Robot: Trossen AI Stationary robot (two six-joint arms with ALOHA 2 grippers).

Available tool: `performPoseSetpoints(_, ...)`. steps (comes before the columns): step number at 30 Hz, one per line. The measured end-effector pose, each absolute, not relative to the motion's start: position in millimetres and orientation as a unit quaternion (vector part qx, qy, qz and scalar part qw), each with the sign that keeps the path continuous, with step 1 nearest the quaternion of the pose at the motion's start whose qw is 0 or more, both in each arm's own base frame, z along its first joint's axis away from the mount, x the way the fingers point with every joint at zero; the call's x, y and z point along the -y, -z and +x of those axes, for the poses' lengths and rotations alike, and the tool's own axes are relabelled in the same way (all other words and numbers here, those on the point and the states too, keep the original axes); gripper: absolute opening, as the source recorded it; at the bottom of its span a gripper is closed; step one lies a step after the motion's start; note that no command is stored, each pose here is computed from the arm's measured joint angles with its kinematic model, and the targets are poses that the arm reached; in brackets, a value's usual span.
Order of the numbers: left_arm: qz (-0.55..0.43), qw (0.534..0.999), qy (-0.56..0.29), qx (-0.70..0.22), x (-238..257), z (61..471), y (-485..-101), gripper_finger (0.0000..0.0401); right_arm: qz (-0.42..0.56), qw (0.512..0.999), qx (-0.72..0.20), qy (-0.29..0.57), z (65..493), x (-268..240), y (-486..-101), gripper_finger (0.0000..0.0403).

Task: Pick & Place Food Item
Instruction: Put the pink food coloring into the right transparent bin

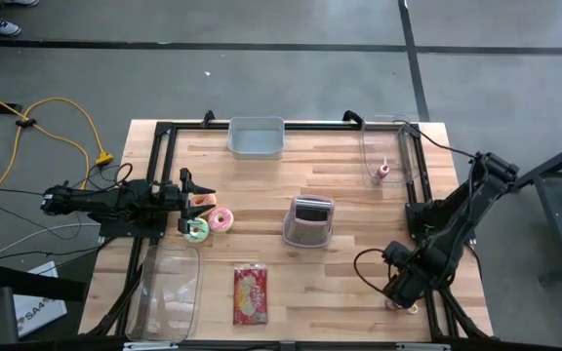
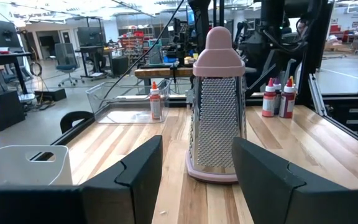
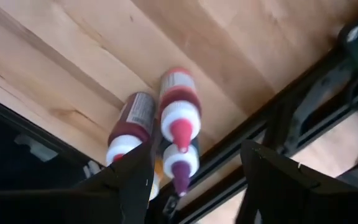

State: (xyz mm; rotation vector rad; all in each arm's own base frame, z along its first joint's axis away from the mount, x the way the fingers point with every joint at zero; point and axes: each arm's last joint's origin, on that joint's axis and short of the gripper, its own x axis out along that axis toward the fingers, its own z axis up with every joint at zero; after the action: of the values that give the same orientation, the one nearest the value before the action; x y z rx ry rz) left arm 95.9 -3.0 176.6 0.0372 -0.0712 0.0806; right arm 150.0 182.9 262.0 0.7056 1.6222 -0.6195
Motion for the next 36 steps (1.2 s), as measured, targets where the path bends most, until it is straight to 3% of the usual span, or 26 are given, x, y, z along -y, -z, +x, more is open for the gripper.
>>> performPoseSetpoints(18,0.019,0.998,-0.04,0.036,3.0,95.9,-176.6,0.0188,0.318,0.588,-0.672,0.318,163.1,-198.3,-239.8,0.0227)
performPoseSetpoints(36,0.019,0.998,-0.04,0.036,3.0,95.9,-176.6,0.0188,0.295,0.623,-0.651,0.319,149.3,-207.3,-239.6,0.0227)
